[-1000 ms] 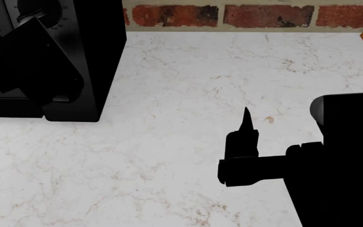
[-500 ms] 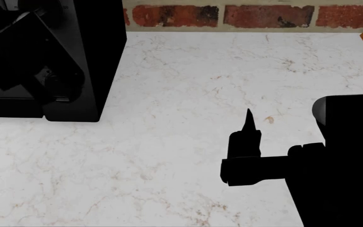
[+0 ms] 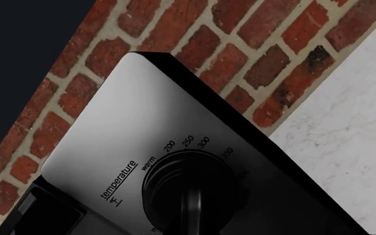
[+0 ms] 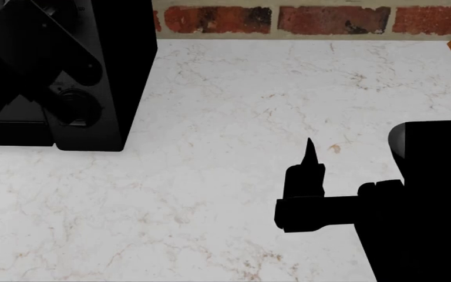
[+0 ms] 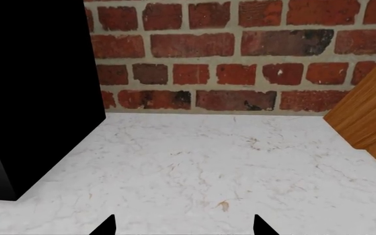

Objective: Decrease the toaster oven temperature.

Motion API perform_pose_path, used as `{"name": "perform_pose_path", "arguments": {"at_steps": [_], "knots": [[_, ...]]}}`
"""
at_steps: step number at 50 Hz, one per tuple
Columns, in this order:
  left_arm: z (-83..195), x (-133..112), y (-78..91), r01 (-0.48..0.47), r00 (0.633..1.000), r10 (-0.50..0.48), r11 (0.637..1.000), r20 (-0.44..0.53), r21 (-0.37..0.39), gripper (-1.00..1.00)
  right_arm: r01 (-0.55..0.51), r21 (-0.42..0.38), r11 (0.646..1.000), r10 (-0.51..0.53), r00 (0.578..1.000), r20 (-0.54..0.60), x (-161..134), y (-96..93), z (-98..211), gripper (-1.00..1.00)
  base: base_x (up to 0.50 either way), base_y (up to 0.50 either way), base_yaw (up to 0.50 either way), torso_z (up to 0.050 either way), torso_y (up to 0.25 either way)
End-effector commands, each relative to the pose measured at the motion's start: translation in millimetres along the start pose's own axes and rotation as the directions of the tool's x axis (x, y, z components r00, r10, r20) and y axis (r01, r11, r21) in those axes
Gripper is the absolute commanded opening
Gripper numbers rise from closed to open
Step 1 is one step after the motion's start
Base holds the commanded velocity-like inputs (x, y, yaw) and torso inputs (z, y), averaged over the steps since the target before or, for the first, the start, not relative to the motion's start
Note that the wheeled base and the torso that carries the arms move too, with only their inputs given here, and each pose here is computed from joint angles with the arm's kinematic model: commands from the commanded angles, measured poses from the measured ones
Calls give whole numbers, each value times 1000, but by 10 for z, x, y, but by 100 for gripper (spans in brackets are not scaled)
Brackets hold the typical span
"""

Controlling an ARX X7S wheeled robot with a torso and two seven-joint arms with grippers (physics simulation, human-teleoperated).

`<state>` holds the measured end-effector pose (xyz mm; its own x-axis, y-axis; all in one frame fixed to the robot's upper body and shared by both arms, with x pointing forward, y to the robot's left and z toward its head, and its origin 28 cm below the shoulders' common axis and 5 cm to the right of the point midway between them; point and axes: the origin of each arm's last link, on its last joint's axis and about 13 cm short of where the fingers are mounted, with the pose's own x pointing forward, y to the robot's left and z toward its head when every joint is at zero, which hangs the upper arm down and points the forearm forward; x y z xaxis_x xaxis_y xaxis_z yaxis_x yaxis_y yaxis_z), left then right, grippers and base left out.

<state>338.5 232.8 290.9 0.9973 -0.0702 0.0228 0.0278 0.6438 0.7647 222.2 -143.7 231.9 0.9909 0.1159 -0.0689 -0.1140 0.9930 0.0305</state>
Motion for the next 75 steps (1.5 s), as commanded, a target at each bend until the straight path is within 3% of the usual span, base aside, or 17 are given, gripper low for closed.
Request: {"name": "perform_pose_path", "arguments": {"at_steps": [1,21,40,64,75], "knots": [[-76,104,83,-106,991,98,990,-89,-93,-100,-1,27,1000,0,1000,17,14,-9,7,100,13,0,-6,0,0],[-178,205,73,-185,973,162,973,-163,-137,-100,-8,34,999,7,1000,17,39,-22,-11,100,14,-1,-7,1,0],[-264,238,103,-260,954,196,918,-225,-301,-100,-7,33,999,7,1000,13,28,-5,-14,100,18,-1,-10,2,0],[-373,329,140,-360,921,237,820,-308,-445,-100,-7,37,999,7,1000,6,46,-21,-34,100,21,-2,-11,2,0],[-394,363,196,-438,890,279,741,-361,-509,-100,-7,39,999,6,1000,5,41,-20,-42,100,22,-1,-11,4,0]]}}
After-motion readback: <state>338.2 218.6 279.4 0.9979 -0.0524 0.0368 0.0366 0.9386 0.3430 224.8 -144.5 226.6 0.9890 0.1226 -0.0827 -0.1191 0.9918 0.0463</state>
